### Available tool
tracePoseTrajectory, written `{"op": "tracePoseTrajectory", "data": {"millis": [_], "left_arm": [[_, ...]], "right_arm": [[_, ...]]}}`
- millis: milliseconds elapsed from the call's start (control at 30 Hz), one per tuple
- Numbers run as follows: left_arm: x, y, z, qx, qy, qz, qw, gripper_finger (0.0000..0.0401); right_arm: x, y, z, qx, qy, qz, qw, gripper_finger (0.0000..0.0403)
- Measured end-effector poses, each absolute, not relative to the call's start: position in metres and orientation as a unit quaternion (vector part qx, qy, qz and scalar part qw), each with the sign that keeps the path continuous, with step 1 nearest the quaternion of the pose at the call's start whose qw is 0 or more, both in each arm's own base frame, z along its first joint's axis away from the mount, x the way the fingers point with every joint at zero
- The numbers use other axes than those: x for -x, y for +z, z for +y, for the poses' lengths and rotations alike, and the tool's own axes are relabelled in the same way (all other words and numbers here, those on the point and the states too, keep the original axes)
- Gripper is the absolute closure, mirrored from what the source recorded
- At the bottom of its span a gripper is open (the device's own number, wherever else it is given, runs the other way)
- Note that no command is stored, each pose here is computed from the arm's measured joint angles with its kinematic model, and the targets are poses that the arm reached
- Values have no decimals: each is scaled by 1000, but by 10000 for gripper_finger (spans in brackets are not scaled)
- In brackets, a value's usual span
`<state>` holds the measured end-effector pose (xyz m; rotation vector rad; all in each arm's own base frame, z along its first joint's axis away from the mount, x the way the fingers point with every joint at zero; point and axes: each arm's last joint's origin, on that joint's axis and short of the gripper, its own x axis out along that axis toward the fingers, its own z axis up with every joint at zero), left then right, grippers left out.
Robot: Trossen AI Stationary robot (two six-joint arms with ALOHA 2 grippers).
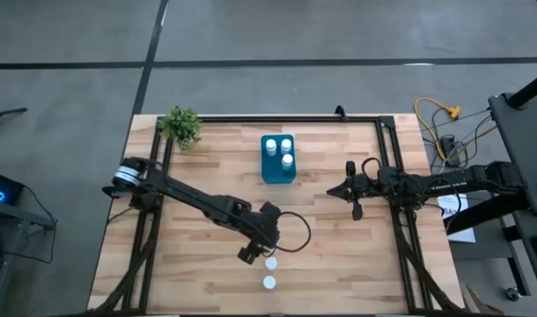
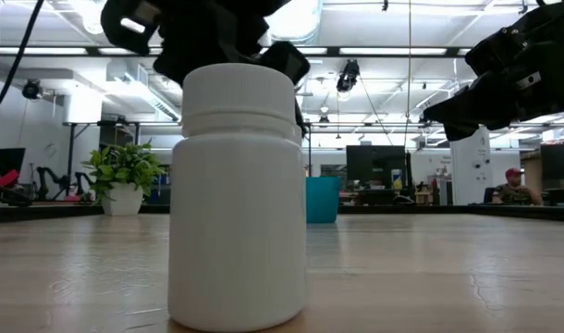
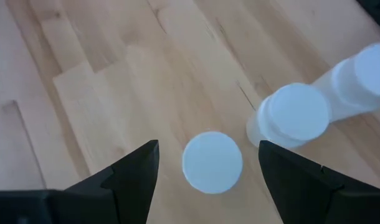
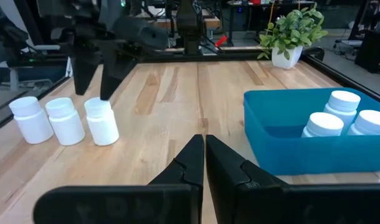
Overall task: Pick and place pill bottles into a basket
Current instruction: Put the top white pill bottle into the blue bin
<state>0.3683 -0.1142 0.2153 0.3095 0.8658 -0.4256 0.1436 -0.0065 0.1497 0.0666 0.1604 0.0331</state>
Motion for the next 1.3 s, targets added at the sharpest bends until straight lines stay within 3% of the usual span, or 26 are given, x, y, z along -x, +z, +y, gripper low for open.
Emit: {"op": "tracePoseTrajectory", "data": {"millis": [1300], "left_arm": [[-370, 196, -114, -130, -195, 417, 878, 144]], "right_arm": [[-144, 150, -6, -33, 17, 80, 996, 394]]}}
